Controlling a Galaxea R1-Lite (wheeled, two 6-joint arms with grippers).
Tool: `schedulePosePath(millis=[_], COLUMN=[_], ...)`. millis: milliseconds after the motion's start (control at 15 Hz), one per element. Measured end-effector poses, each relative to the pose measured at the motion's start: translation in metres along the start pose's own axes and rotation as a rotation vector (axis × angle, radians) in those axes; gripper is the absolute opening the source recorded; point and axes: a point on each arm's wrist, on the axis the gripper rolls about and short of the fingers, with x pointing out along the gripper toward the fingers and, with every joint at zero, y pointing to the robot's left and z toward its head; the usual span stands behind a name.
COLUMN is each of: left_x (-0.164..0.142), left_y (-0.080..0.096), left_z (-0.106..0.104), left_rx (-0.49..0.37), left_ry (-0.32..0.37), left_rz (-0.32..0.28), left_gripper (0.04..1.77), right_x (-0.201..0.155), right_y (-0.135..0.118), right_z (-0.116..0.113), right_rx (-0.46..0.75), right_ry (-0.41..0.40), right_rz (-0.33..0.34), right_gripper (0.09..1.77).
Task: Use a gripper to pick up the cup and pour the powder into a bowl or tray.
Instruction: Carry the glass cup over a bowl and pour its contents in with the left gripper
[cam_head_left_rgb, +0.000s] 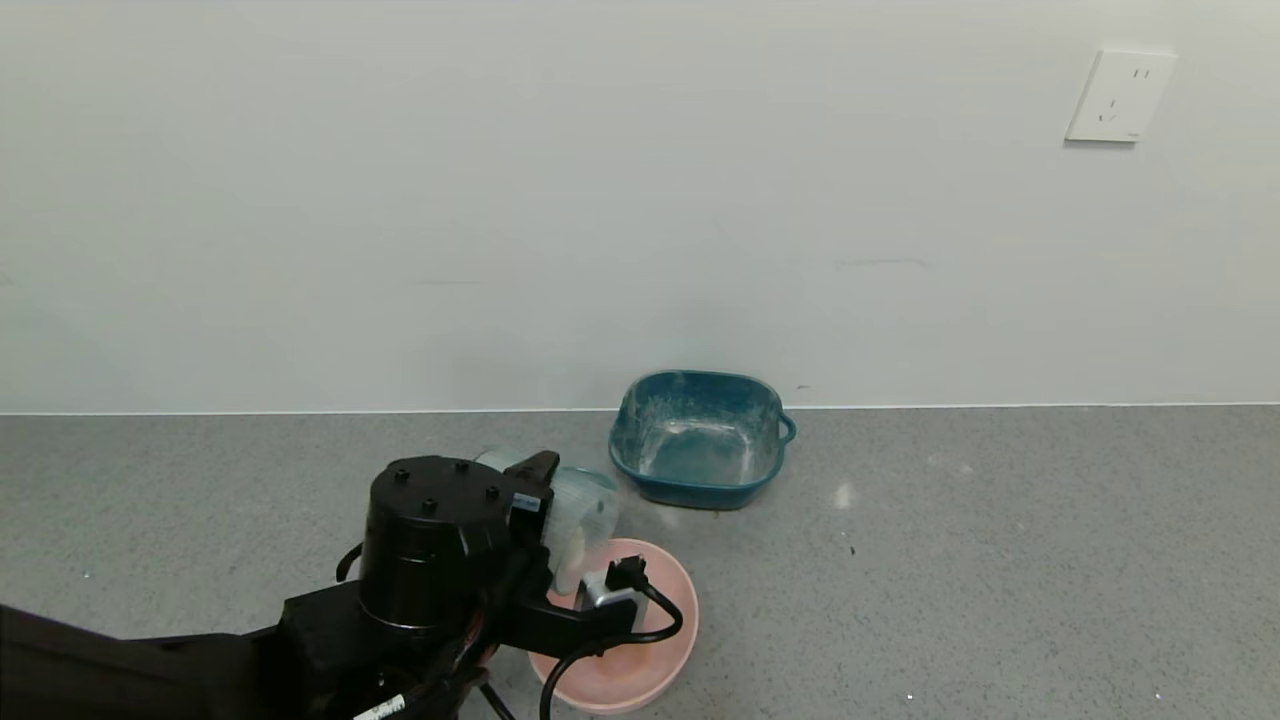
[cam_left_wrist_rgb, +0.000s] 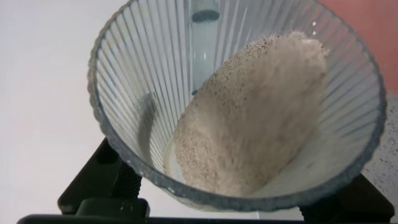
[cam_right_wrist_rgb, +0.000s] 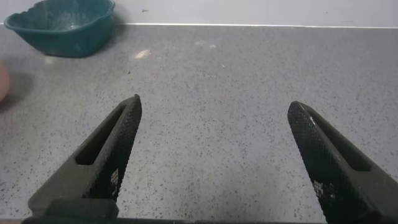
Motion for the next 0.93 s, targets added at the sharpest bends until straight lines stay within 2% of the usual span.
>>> schedulePosePath(millis=[533,933], left_x=[-0.005,-0.009], left_y=[-0.004,-0.007], left_z=[0.011,0.020], left_rx=[0.077,0.112], left_ry=[0.056,0.052], left_rz=[-0.003,-0.003], left_gripper=[1.33,1.33], right_x=[0.000,0.000], right_y=[0.000,0.000], right_z=[0.000,0.000], right_rx=[0.000,0.000], right_ry=[0.000,0.000], right_rz=[0.000,0.000], right_gripper=[1.71,1.71])
